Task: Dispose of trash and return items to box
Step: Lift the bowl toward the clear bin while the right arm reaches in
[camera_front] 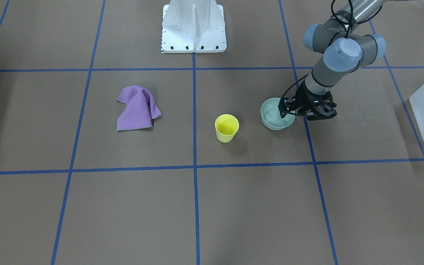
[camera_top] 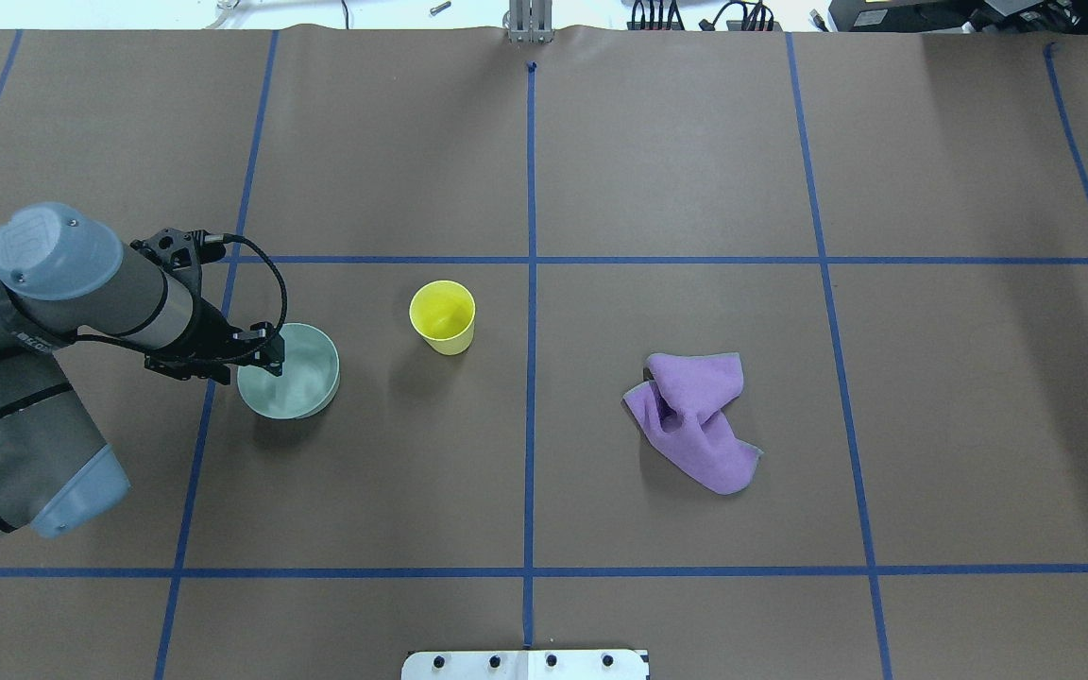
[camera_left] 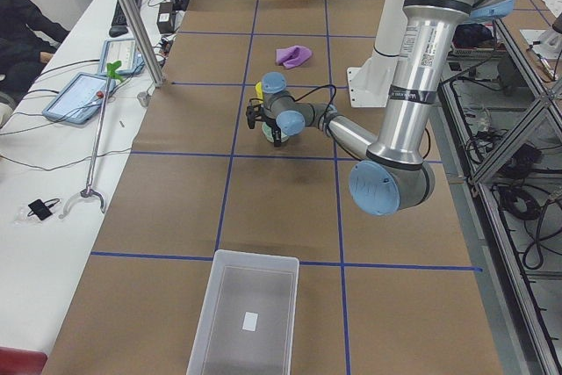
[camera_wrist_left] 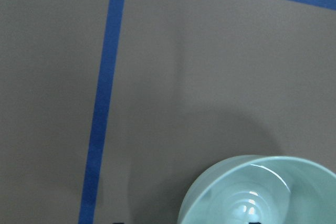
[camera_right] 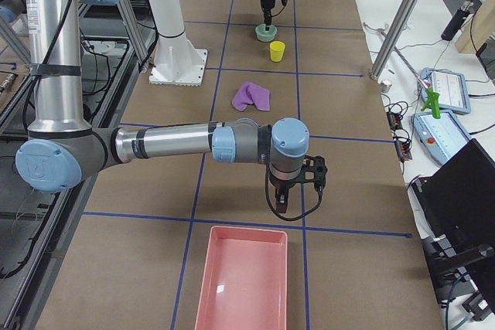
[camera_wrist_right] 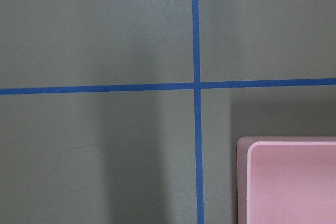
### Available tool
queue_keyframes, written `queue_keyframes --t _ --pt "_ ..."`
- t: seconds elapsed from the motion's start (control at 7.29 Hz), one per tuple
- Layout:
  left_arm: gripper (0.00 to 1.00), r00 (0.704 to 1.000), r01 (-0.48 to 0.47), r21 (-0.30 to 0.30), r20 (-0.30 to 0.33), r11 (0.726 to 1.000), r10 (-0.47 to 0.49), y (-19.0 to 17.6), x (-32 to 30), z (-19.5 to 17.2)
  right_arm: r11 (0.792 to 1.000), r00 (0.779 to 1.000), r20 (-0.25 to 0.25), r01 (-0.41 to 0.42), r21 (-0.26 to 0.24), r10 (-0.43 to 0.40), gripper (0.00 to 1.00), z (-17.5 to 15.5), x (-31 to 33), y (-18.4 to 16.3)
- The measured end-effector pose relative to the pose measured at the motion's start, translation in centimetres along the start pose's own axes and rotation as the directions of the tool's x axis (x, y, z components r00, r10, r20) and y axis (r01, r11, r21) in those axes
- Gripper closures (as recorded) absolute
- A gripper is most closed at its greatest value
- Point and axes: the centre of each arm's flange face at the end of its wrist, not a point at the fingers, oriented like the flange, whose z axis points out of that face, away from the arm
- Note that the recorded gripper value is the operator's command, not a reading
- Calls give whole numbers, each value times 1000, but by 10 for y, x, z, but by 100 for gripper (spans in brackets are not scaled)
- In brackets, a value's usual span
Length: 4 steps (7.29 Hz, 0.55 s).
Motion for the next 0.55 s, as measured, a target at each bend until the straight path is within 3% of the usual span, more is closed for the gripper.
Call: queue_keyframes --t 0.27,0.55 --pt "100 1000 31 0 -4 1000 -31 1 2 -1 1000 1000 1 0 0 0 0 0 0 0" --pt "100 996 64 -32 -53 997 -66 6 9 -26 1000 1000 6 3 2 -3 0 -1 -3 -1"
